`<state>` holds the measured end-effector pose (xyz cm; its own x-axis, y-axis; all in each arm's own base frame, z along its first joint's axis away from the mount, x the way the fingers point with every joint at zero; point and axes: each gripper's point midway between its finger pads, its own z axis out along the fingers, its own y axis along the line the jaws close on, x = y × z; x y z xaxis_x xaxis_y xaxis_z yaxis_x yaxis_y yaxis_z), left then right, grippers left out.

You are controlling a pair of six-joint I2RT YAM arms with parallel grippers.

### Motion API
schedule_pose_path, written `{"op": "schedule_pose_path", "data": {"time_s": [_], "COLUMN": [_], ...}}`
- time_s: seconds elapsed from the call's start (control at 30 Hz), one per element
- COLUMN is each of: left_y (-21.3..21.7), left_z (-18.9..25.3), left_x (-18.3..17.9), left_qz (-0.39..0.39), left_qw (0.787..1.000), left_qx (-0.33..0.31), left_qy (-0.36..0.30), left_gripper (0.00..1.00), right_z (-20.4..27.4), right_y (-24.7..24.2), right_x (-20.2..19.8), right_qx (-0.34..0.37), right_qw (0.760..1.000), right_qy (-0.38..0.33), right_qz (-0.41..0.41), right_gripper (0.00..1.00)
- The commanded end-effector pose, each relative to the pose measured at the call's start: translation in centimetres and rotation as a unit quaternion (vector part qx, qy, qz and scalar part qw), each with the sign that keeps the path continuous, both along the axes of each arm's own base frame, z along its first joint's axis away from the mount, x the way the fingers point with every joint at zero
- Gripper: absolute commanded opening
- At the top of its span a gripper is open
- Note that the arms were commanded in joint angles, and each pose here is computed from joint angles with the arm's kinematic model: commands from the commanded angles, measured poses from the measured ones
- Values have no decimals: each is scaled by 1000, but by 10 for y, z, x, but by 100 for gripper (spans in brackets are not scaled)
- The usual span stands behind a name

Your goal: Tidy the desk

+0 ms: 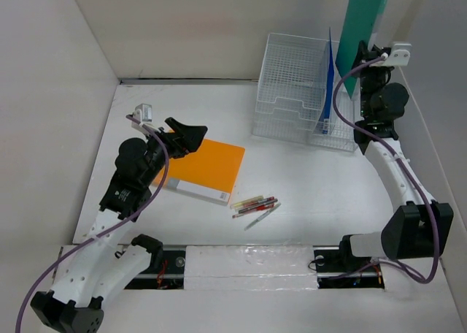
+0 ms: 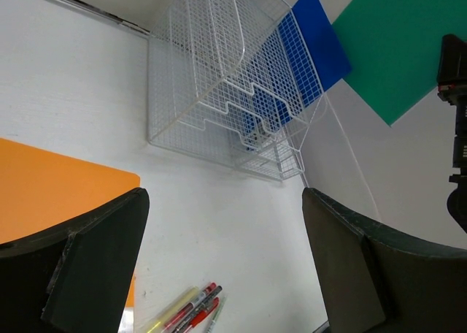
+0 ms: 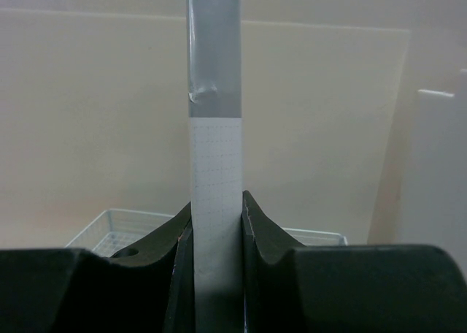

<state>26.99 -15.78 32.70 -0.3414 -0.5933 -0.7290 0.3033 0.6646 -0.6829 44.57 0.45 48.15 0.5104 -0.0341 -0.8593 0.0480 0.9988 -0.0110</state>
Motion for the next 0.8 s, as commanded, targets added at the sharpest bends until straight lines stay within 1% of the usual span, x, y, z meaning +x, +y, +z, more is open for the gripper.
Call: {"op": "schedule_pose_path", "data": {"time_s": [0.0, 0.07, 0.1, 0.23, 0.37, 0.47, 0.5, 0.53, 0.77], "left_y": [-1, -1, 1, 0, 1, 2, 2, 2, 2], "left_z": [13, 12, 12, 10, 9, 8, 8, 8, 8], "left_x": [2, 3, 5, 7, 8, 9, 9, 9, 9], "left_qz": [-4, -6, -3, -11, -9, -6, -5, -5, -4], "left_qw": [1000, 1000, 1000, 1000, 1000, 1000, 1000, 1000, 1000], "left_qx": [-4, -4, -4, -8, -7, -7, -7, -7, -5], "left_qy": [-28, -26, -26, -23, -22, -21, -21, -21, -21], "left_gripper": [82, 82, 82, 81, 81, 81, 81, 81, 81], "right_z": [30, 23, 9, -18, -39, -56, -73, -73, -127], "right_y": [15, 16, 16, 13, 1, -2, 0, 0, 5], "right_x": [-19, -18, -14, -7, -2, 6, 15, 15, 30], "right_qx": [-1, 1, 4, 12, 27, 46, 53, 53, 84], "right_qw": [995, 994, 995, 997, 997, 997, 997, 997, 994], "right_qy": [-85, -89, -77, -62, -60, -53, -41, -41, 5], "right_qz": [54, 56, 57, 50, 28, 35, 41, 41, 63], "right_gripper": [0, 0, 0, 0, 0, 0, 0, 0, 1]}}
